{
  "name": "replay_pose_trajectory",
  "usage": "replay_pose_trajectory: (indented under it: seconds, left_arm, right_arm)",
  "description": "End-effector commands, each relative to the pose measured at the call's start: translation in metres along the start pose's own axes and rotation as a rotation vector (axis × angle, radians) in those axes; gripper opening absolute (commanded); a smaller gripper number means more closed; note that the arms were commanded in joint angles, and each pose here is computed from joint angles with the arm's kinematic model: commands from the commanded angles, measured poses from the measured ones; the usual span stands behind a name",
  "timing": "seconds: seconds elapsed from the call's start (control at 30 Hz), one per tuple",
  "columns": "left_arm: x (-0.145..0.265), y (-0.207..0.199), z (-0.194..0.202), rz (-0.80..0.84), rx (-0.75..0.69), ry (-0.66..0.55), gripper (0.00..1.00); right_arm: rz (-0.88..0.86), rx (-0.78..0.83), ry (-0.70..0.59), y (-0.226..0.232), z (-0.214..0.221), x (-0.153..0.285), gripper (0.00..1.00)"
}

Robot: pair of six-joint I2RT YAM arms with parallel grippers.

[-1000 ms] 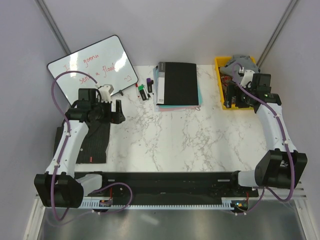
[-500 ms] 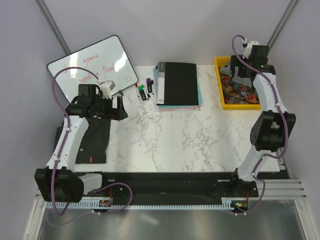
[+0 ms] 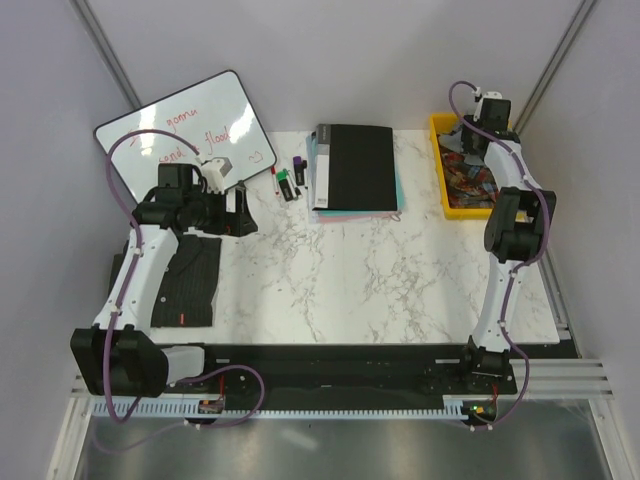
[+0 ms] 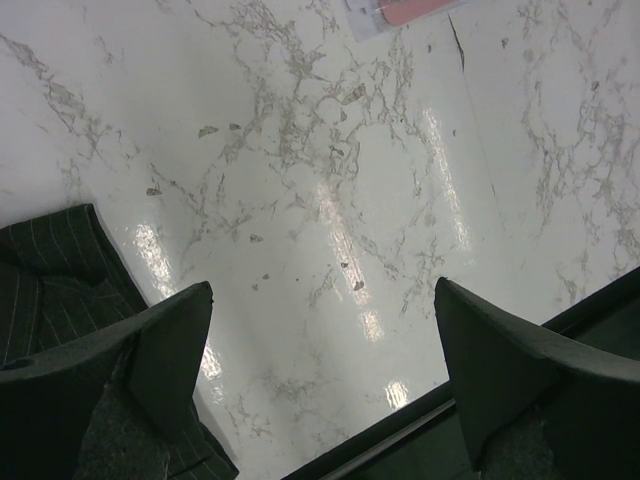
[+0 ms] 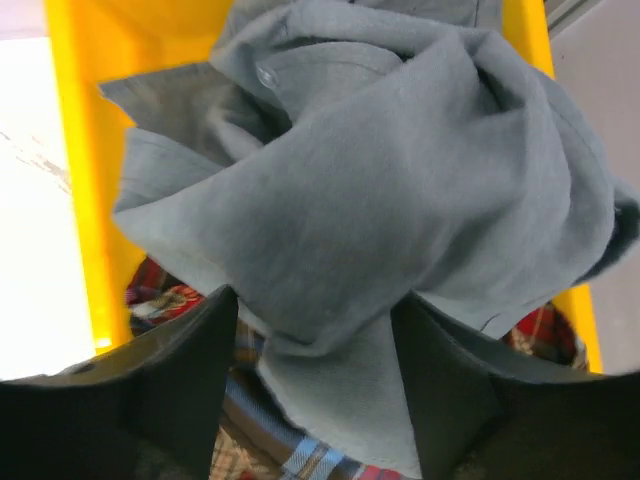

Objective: Fold and stack the long sleeve shirts
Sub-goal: Grab the shirt from the pile

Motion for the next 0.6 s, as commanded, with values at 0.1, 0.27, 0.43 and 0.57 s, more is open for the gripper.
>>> replay_pose_trajectory:
  seconds: [0.1,0.27,0.43,0.57]
  left_arm:
    - [0.009,0.003,-0.014,-0.028,-0.063,-0.048,0.99]
    - [0.019,-0.007,-0.026,0.005,-0.063,-0.101,0.99]
    - [0.031,-0.022,-0.038,0.064,-0.068,-0.161,0.99]
    - [0.04,-0.027,-0.047,0.067,-0.08,-0.199,0.99]
  right_arm:
    - [0.019,0.018,-0.185,0.001,-0.077,0.034,0.0]
    - [-0.197,0.031,-0.253,0.032,-0.119,0.13,0.0]
    - [-0.556,0.019,-0.392,0.088,-0.166,0.284,0.0]
    - [-0.827,-0.027,-0.427,0.122,-0.176,0.384,0.0]
Point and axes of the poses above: each gripper's point midway between its finger pads, its own x axis back along the fingers, its own y axis along the line the jaws close on, z = x × y, the point moved 1 cm from there along x, back along the fingers, and after that the axes turned 15 degrees about -x, right-handed, at the moved point
